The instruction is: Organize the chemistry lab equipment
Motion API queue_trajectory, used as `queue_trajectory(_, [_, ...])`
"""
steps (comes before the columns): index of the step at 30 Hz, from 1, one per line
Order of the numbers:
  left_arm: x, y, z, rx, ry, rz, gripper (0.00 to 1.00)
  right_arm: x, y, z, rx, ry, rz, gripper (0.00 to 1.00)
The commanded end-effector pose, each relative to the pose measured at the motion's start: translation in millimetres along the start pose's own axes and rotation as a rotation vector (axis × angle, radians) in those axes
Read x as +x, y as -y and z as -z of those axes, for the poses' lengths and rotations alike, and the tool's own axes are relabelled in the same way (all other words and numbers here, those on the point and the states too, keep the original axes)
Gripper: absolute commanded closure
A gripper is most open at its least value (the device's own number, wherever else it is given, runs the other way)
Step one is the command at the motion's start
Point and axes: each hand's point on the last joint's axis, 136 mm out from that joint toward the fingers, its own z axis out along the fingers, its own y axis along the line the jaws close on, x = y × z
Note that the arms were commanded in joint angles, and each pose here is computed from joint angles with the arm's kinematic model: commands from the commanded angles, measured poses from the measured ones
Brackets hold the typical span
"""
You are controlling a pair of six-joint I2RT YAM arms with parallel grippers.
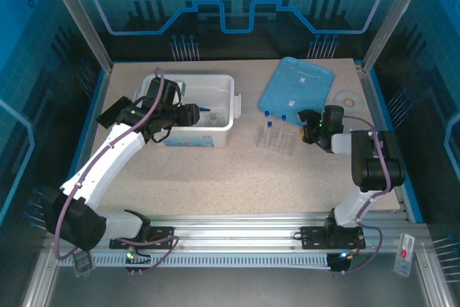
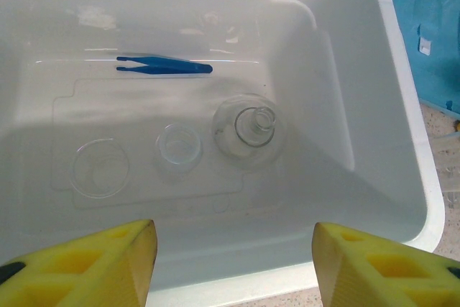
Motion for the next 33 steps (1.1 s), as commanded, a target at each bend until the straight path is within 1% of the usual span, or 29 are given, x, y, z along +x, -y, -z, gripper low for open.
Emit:
queue_trajectory(1, [5, 1, -1, 0.008, -0.008, -0.021, 0.4, -34, -6, 6, -0.048, 0.125, -0.015, 0.38])
queue_trajectory(11, [8, 1, -3, 0.009, -0.015, -0.017, 0.4, -63, -9, 27, -0.097, 0.217, -0.023, 0.4])
queue_trajectory(13, [8, 1, -3, 0.009, -0.014, -0.018, 0.4, -65, -12, 28, -0.109, 0.207, -0.032, 0.4])
queue_trajectory(15, [9, 0, -3, 0.006, -0.016, -0.019, 0.4, -59, -15, 28, -0.108, 0.178, -0.03, 0.4])
queue_trajectory(20, [9, 0, -2, 0.003, -0.015, -0.017, 0.4, -36, -21, 38, -0.091, 0.151, 0.011, 0.4])
queue_trajectory(24, [9, 0, -3, 0.006, -0.014, -0.017, 0.4, -19, -27, 37, -0.08, 0.121, 0.043, 0.39])
queue_trajectory(33, [8, 0, 0, 0.002, -0.009, -0.019, 0.4, -17, -17, 20, -0.049, 0.099, 0.033, 0.38])
